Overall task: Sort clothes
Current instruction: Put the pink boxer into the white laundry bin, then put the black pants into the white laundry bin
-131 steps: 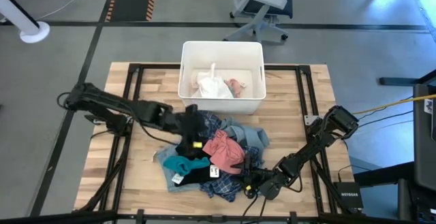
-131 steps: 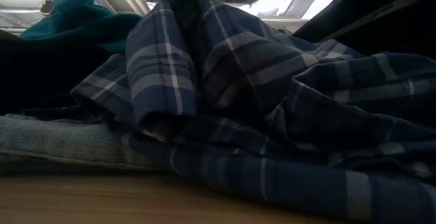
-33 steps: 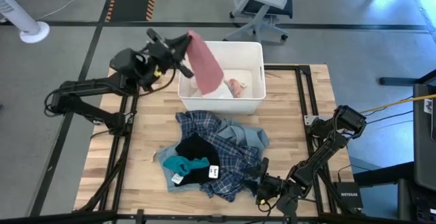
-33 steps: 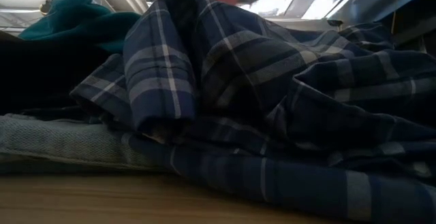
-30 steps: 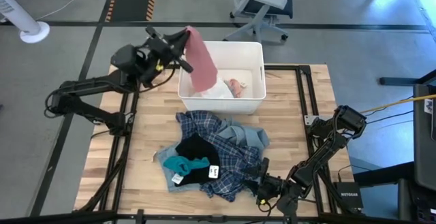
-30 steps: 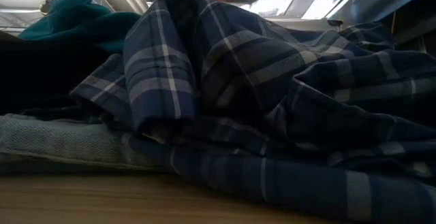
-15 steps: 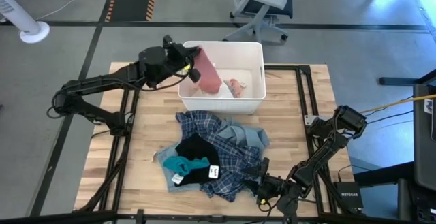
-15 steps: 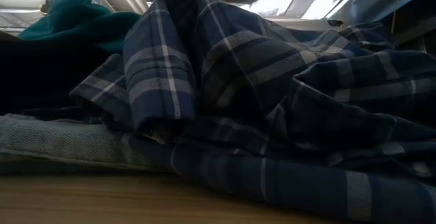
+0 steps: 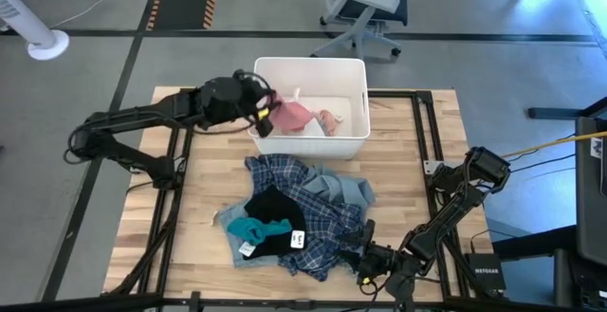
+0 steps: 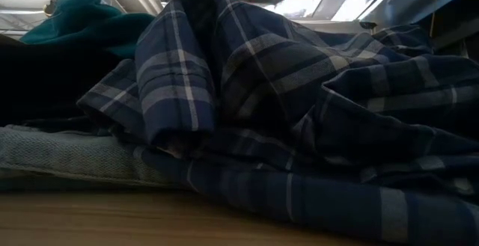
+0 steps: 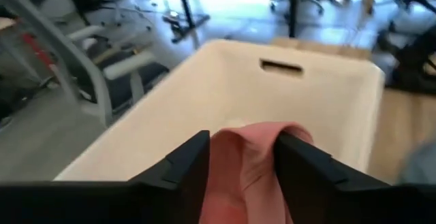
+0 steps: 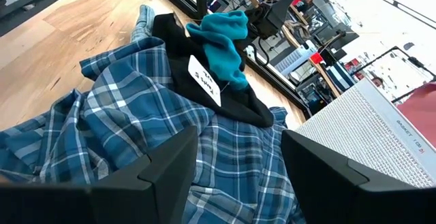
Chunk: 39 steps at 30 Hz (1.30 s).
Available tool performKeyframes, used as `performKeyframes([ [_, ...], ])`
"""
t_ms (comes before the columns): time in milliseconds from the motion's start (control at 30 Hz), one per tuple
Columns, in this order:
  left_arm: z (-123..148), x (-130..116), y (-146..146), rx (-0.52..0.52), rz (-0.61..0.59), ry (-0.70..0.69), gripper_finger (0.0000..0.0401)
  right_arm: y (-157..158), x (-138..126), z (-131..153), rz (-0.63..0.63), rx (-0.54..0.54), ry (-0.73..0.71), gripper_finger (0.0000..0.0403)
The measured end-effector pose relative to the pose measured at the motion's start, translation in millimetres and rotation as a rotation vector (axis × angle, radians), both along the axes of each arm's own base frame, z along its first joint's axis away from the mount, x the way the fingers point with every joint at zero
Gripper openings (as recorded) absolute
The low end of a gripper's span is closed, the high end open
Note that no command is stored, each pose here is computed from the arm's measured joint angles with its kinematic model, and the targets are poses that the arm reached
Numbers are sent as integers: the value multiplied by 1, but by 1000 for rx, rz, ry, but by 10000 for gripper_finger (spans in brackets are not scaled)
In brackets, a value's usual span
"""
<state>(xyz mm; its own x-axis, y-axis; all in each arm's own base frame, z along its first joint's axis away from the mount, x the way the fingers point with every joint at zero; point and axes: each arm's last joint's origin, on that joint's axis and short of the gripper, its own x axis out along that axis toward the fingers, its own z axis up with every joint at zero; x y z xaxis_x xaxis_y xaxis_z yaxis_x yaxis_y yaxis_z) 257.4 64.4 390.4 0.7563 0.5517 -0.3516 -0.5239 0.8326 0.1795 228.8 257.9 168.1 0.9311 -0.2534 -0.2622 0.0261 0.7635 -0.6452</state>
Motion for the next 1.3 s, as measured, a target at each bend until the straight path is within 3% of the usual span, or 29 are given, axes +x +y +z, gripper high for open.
performKeyframes([
  [133, -2, -6, -16, 44, -72, 93, 169, 0, 0, 0, 0, 0, 0, 232],
  [233, 1, -14, -25, 116, -26, 133, 170, 0, 0, 0, 0, 0, 0, 232],
  [333, 3, -20, -32, 124, -39, 152, 171, 0, 0, 0, 0, 0, 0, 232],
  [533, 6, -31, -59, 21, -207, 118, 171, 0, 0, 0, 0, 0, 0, 232],
  [667, 0, -27, -88, -63, -387, 129, 171, 0, 0, 0, 0, 0, 0, 232],
  [833, -15, -18, -126, -96, -516, 199, 167, 0, 0, 0, -1, 6, -2, 232],
  [1133, -46, 2, -166, -198, -543, 302, 150, 0, 0, 0, -6, 21, -5, 232],
  [1300, -70, 19, -176, -195, -534, 391, 148, 0, 0, 0, -6, 21, -6, 232],
])
